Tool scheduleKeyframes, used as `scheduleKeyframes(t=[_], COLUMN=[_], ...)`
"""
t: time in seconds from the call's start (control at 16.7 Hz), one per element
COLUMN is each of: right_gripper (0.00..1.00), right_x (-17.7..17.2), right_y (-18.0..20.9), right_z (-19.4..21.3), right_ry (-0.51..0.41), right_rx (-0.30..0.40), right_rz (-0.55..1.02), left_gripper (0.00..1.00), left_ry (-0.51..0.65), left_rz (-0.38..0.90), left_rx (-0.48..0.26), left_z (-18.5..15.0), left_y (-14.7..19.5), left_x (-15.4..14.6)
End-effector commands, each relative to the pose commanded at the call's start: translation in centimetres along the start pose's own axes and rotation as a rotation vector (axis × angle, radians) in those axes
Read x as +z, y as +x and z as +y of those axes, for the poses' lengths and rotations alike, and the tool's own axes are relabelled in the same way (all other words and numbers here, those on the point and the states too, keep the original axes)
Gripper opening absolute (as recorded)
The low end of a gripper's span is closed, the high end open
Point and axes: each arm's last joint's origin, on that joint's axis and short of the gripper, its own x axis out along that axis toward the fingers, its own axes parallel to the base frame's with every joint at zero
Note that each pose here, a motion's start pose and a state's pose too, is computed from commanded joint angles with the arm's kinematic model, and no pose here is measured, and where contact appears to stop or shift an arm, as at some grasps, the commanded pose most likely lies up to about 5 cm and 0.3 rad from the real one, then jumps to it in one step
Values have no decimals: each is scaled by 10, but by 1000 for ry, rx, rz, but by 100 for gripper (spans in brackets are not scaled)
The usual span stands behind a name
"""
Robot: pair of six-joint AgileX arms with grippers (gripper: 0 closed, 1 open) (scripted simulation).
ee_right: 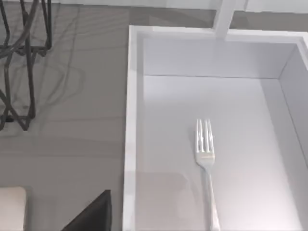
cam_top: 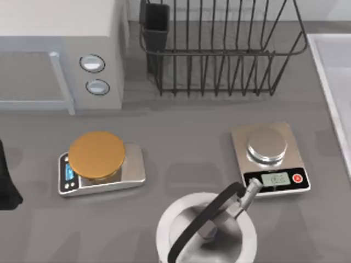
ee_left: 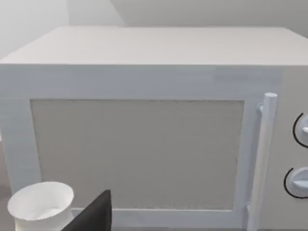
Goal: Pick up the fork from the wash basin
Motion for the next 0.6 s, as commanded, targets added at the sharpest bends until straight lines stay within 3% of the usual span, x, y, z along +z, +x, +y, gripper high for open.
scheduleKeyframes(t=[0.3,0.6], right_gripper=[100,100], right_x=[68,88], right_y=[76,183], right_z=[-15,-34], right_ry=[-15,-14], right_rx=[-2,18], right_rz=[327,647], left_gripper=[100,100], left_ry=[0,0], left_rz=[0,0], left_rx=[0,0], left_z=[0,0], left_y=[0,0], left_x=[0,0])
